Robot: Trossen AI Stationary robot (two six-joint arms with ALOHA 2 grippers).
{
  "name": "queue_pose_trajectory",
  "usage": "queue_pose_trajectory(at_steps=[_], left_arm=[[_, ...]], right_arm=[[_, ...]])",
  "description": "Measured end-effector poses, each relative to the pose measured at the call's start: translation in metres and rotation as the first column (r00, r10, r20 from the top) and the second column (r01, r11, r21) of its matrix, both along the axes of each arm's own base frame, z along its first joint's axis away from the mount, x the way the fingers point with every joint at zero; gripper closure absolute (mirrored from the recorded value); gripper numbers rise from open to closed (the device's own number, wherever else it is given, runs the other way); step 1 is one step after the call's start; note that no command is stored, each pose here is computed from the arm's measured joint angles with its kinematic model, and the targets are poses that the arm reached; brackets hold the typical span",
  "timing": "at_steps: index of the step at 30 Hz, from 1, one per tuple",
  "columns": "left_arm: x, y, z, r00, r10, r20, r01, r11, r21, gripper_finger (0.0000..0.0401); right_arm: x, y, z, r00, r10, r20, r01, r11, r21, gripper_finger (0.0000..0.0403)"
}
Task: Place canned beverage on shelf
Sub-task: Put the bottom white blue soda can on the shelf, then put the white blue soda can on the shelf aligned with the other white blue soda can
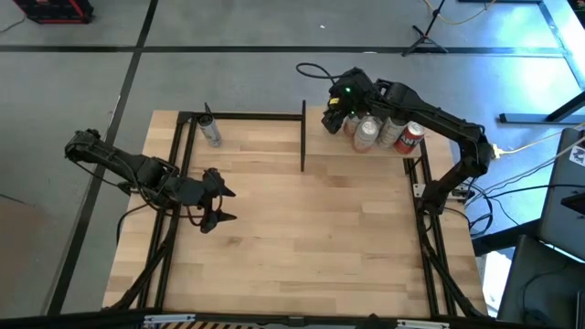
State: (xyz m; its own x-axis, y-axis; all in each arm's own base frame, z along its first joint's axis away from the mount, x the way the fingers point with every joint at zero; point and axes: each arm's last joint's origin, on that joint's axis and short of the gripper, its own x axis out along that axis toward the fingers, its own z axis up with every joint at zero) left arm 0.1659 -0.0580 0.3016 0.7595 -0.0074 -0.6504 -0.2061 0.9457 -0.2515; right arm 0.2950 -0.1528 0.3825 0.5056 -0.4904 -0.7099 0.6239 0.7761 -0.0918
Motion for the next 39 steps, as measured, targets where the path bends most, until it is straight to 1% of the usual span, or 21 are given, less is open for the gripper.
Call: queue_pose_trajectory(at_steps=[3,6,13,16,18,20,22,24,26,27,29,31,33,36,39], left_arm=[[0.000,0.000,0.000,0.999,-0.036,-0.003,0.036,0.999,0.024,0.0062],[0.000,0.000,0.000,0.999,-0.040,-0.003,0.040,0.999,0.028,0.0062],[-0.001,0.000,0.001,1.000,-0.020,-0.007,0.020,0.999,0.024,0.0062],[-0.004,0.004,0.020,1.000,0.006,0.014,-0.007,1.000,0.030,0.0062],[-0.007,0.009,0.036,0.998,0.041,0.040,-0.043,0.997,0.059,0.0062],[-0.010,0.016,0.054,0.992,0.100,0.075,-0.106,0.991,0.081,0.0062],[-0.015,0.026,0.071,0.978,0.178,0.108,-0.189,0.977,0.102,0.0062],[-0.019,0.038,0.083,0.953,0.272,0.133,-0.288,0.950,0.124,0.0062],[-0.022,0.051,0.091,0.914,0.377,0.150,-0.397,0.906,0.148,0.0062],[-0.024,0.058,0.094,0.887,0.433,0.159,-0.455,0.876,0.156,0.0062],[-0.026,0.073,0.098,0.822,0.542,0.173,-0.567,0.806,0.170,0.0062],[-0.027,0.089,0.100,0.760,0.626,0.173,-0.649,0.743,0.165,0.0062],[-0.026,0.106,0.098,0.706,0.693,0.143,-0.708,0.690,0.151,0.0062],[-0.023,0.133,0.091,0.639,0.766,0.066,-0.766,0.628,0.137,0.0062],[-0.020,0.160,0.081,0.596,0.802,-0.025,-0.789,0.592,0.163,0.0062]], right_arm=[[0.000,0.000,0.000,1.000,0.003,-0.003,-0.003,1.000,-0.002,0.0084],[-0.001,0.001,0.005,1.000,0.005,0.002,-0.005,1.000,-0.006,0.0084],[-0.010,0.005,0.047,0.996,0.008,0.094,-0.003,0.999,-0.052,0.0091],[-0.016,0.009,0.067,0.991,0.012,0.135,-0.002,0.997,-0.072,0.0091],[-0.023,0.012,0.081,0.989,0.014,0.150,-0.003,0.997,-0.078,0.0091],[-0.030,0.016,0.091,0.985,0.037,0.168,-0.026,0.997,-0.066,0.0091],[-0.036,0.021,0.100,0.982,0.073,0.175,-0.065,0.997,-0.050,0.0091],[-0.042,0.025,0.106,0.981,0.099,0.167,-0.093,0.995,-0.045,0.0091],[-0.047,0.027,0.111,0.978,0.133,0.159,-0.124,0.990,-0.065,0.0091],[-0.049,0.029,0.112,0.976,0.159,0.149,-0.150,0.986,-0.075,0.0091],[-0.051,0.030,0.113,0.972,0.195,0.134,-0.185,0.979,-0.087,0.0091],[-0.051,0.030,0.113,0.969,0.215,0.119,-0.204,0.974,-0.097,0.0091],[-0.051,0.030,0.112,0.966,0.239,0.097,-0.228,0.967,-0.113,0.0091],[-0.050,0.030,0.111,0.959,0.275,0.065,-0.264,0.954,-0.141,0.0091],[-0.049,0.029,0.110,0.951,0.307,0.039,-0.297,0.942,-0.157,0.0091]])
